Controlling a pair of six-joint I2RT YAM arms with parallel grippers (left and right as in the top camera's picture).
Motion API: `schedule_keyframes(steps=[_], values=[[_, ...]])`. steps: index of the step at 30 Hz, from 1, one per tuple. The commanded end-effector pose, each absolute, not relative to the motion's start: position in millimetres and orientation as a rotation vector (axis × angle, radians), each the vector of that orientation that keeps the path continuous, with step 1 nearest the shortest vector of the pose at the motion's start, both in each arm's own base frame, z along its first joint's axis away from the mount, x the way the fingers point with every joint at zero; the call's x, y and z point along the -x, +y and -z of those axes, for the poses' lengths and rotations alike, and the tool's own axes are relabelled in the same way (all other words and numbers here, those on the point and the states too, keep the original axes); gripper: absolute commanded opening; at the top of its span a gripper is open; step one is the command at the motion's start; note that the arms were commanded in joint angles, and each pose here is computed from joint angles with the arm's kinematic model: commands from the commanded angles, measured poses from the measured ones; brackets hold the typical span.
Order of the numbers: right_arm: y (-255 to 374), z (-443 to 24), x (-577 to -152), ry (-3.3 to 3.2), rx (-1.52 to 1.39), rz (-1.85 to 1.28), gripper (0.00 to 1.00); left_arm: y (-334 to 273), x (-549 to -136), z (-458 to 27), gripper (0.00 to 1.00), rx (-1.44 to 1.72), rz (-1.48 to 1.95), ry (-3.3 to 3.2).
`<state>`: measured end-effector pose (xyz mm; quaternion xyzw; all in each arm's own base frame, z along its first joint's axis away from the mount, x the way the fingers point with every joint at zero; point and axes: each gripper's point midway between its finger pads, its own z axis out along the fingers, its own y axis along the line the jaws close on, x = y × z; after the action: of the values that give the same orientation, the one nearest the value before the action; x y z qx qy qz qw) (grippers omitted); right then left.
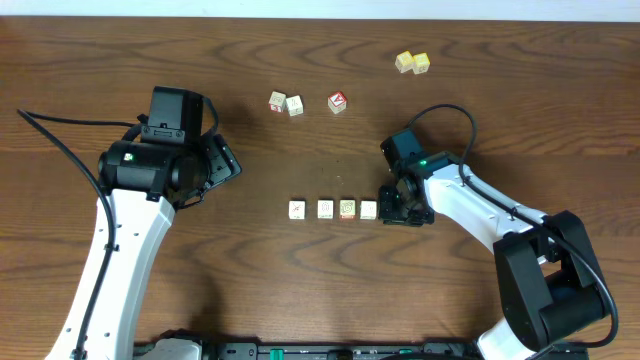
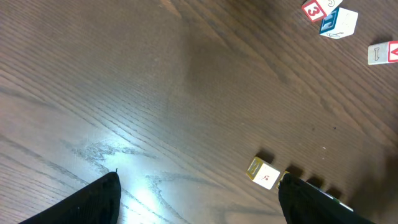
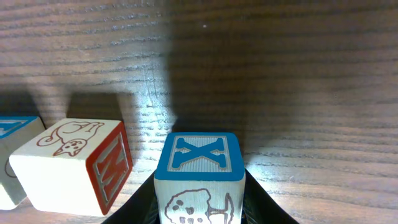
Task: Lift 5 blocks
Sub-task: 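Set the X block at the row's right end, holding it in place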
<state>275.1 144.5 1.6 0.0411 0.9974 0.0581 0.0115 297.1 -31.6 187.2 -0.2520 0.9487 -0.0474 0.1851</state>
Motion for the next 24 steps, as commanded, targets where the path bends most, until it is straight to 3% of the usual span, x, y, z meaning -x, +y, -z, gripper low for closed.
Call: schedule_keyframes(steps=[1,24], values=[[145.5,-0.2,-274.7,3.108,-0.104,-0.168,0.28,-28.4,-297.0,-187.6,0.81,0.715,0.115,2.669],[149.0,-0.7,-277.7,3.096,-0.084,-0.194,0.29,-28.4,-297.0,-187.6,0.81,0.715,0.115,2.669]])
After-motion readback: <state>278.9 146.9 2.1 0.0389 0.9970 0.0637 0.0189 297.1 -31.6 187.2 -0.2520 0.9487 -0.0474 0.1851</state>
